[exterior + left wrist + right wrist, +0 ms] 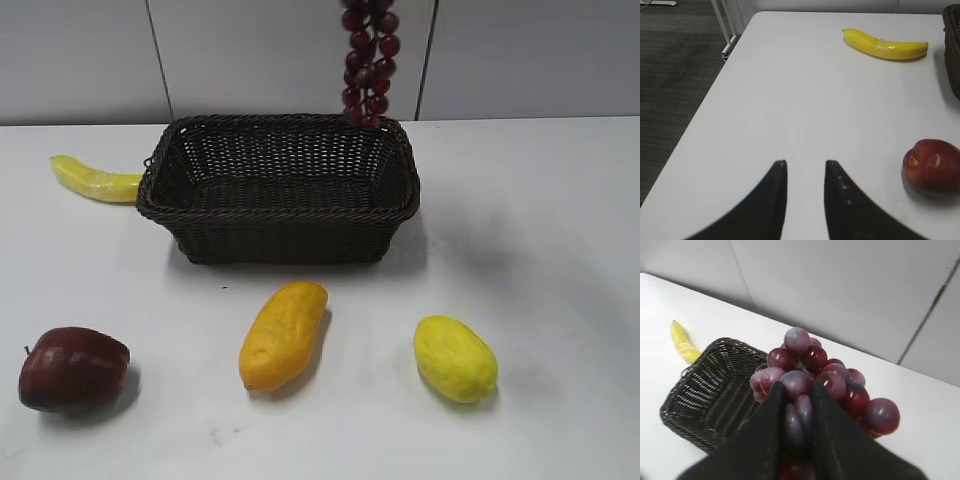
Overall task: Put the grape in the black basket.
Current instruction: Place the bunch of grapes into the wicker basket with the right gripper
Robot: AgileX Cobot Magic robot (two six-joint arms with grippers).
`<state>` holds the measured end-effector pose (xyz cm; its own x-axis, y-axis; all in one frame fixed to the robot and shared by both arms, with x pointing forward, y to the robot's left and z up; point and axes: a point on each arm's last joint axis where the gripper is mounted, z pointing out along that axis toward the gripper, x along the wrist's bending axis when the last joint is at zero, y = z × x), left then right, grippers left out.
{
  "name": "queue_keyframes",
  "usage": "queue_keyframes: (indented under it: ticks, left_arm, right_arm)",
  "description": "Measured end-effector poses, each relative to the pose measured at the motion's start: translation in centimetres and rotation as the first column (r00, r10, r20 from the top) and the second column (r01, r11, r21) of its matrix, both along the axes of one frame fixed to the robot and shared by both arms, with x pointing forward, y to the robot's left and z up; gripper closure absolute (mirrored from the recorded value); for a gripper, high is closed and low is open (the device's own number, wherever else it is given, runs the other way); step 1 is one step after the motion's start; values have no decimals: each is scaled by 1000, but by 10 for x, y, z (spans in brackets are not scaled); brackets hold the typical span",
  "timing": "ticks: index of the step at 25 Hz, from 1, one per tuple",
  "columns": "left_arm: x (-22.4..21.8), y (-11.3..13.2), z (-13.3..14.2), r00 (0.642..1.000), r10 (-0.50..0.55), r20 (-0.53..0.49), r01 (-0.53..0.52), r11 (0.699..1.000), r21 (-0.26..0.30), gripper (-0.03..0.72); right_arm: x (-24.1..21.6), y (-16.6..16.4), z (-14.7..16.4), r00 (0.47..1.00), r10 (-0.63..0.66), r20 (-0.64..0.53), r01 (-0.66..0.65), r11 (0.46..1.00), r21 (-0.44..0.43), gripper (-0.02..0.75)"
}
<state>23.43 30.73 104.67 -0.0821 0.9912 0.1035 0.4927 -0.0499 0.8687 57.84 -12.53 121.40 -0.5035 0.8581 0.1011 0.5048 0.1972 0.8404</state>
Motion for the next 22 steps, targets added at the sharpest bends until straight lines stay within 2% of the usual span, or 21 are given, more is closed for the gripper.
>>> queue_keyframes:
  ticks: [6, 17, 18, 20, 22]
  left_arm:
    - [0, 0, 0, 1000, 0, 0, 0, 1000, 0, 460]
    - [0, 0, 0, 1000, 0, 0, 0, 1000, 0, 460]
    - [0, 0, 0, 1000, 0, 0, 0, 1000, 0, 460]
    - [0, 0, 0, 1000, 0, 0, 0, 1000, 0, 460]
    - [0, 0, 0, 1000, 0, 0, 0, 1000, 0, 460]
  right_arm:
    - [29, 35, -55, 986, 49, -158, -44, 998, 35, 636]
    - [77, 62, -186, 900, 21, -435, -52, 997, -60, 623]
    - [78, 63, -194, 890, 19, -455, -56, 996, -69, 584]
    - [80, 64, -205, 875, 15, -484, -62, 995, -80, 455]
    - [80, 64, -209, 871, 14, -492, -64, 994, -85, 281]
